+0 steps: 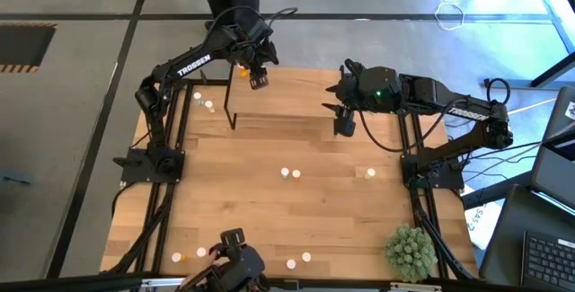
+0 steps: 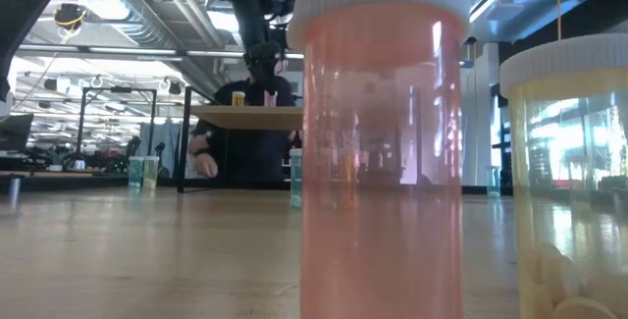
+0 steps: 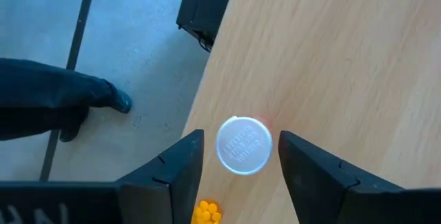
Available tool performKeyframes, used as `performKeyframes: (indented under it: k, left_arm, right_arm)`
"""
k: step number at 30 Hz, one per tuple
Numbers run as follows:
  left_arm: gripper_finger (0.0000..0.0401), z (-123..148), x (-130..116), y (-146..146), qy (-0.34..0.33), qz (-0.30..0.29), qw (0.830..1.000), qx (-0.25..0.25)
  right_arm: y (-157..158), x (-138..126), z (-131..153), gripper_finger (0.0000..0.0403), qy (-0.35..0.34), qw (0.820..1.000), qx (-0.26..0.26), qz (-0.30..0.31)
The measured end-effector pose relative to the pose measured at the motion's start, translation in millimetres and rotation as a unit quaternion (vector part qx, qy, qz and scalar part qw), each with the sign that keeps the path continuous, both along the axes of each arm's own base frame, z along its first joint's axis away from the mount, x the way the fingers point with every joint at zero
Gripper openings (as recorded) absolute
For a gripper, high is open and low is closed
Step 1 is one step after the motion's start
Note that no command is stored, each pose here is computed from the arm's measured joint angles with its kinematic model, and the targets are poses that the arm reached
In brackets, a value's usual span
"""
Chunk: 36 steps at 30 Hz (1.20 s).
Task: Pick and place medicine bottles onto shelf by color
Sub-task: Put the middle right yellow pill bottle on the shelf
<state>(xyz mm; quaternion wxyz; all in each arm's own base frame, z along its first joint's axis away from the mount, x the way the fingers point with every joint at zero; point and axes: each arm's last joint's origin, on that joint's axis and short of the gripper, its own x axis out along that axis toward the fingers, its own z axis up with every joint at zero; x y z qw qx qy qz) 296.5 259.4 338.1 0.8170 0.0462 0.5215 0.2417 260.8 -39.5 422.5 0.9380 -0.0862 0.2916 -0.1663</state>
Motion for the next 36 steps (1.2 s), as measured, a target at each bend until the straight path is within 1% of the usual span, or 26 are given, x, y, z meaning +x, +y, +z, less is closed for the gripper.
performKeyframes:
  k: [6,10,13,17,21,25,28,31,36]
  left_arm:
    - [0.0183,16,0,0,-0.014,0.005,1.000,0.024]
    - [0.0183,22,1,-3,-0.015,0.002,1.000,0.026]
    - [0.0183,29,2,-10,-0.013,-0.005,1.000,0.025]
    - [0.0183,43,8,-21,-0.020,-0.013,0.999,0.037]
    - [0.0183,63,11,-39,-0.030,-0.018,0.999,0.040]
    - [0.0183,78,12,-62,-0.044,-0.018,0.999,0.018]
    - [0.0183,88,4,-83,-0.043,-0.023,0.999,-0.002]
    - [0.0183,96,0,-102,-0.062,-0.036,0.997,-0.026]
    - [0.0183,110,-10,-137,-0.095,-0.049,0.994,-0.038]
  right_arm:
    - [0,0,0,0.0198,0.000,1.000,0.000,-0.001]
    - [0,0,0,0.0198,0.000,1.000,0.000,-0.001]
    - [0,0,0,0.0198,0.000,1.000,0.000,0.000]
    - [0,0,0,0.0198,0.000,1.000,0.000,0.000]
    - [0,0,0,0.0198,0.000,1.000,0.000,0.000]
    - [0,0,0,0.0198,0.000,1.000,0.000,0.000]
    - [0,0,0,0.0198,0.000,1.000,0.000,0.000]
    - [0,0,0,0.0198,0.000,1.000,0.000,0.000]
    - [0,0,0,0.0198,0.000,1.000,0.000,0.000]
